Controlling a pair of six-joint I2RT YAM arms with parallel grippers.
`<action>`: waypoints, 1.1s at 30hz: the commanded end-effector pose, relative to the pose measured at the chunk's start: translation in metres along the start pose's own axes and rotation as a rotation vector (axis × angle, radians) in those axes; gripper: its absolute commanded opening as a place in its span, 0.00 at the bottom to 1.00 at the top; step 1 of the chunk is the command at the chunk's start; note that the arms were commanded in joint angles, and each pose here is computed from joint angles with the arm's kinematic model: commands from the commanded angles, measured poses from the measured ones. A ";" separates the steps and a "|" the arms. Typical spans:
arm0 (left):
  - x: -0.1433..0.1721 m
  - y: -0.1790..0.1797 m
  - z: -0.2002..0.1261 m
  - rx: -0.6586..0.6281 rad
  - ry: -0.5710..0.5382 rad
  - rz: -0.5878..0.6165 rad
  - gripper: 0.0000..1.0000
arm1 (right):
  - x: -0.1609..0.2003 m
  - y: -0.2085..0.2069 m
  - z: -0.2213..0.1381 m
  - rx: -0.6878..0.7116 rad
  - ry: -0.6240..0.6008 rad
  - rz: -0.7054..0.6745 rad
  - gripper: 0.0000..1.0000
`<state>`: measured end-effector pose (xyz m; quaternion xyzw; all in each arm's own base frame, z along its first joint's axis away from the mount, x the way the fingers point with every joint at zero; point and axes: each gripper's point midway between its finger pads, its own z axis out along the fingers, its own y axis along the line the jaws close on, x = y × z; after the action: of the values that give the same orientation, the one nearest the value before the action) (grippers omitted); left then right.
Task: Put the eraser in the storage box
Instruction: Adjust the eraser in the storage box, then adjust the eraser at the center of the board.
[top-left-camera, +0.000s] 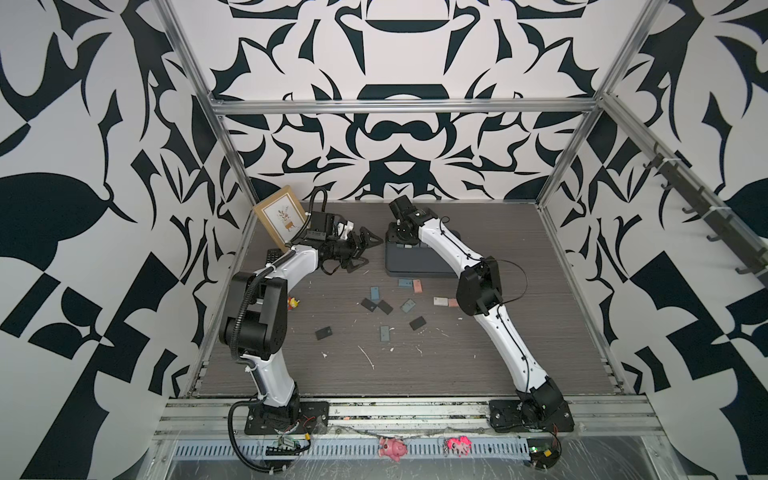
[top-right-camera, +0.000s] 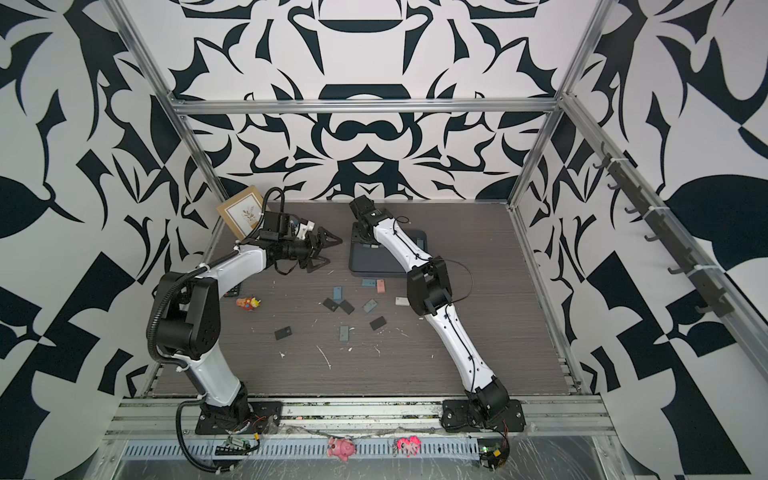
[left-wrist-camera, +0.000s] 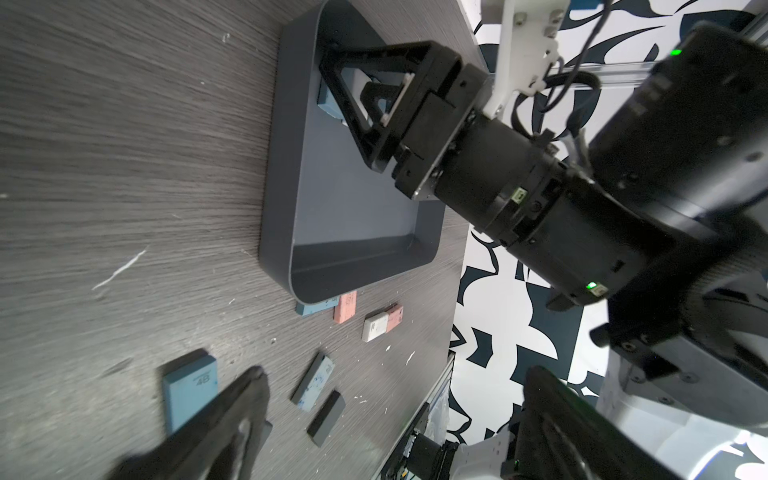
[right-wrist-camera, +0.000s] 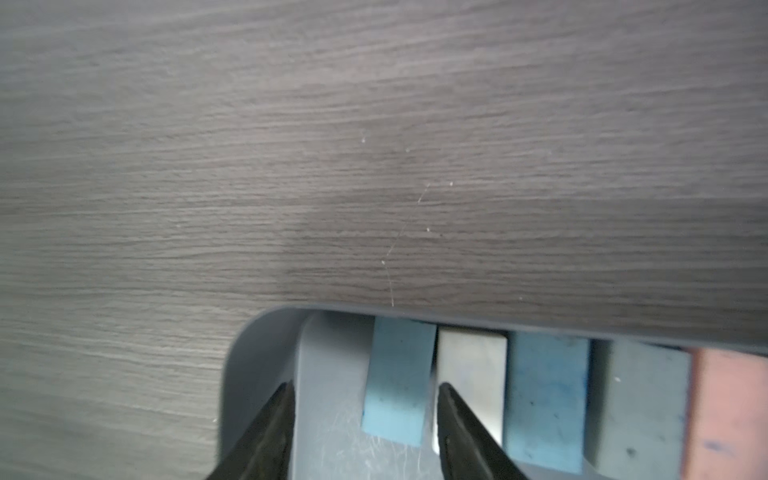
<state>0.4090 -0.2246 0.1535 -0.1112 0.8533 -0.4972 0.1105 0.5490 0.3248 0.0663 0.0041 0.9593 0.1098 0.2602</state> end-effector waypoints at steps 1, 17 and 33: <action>-0.005 -0.018 -0.012 0.026 -0.031 0.053 0.99 | -0.051 0.015 -0.078 -0.056 -0.142 -0.003 0.59; -0.003 -0.013 -0.037 -0.147 -0.087 0.166 0.99 | -0.048 -0.031 -0.164 -0.004 -0.160 -0.025 0.96; 0.076 0.077 -0.131 -0.720 -0.072 0.096 0.99 | 0.063 -0.059 -0.211 -0.027 -0.124 -0.172 0.98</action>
<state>0.3313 -0.1350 0.1814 -0.1006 0.9459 -0.2482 0.1833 0.4015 0.2162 0.1894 -0.0491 0.9491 0.0876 0.2984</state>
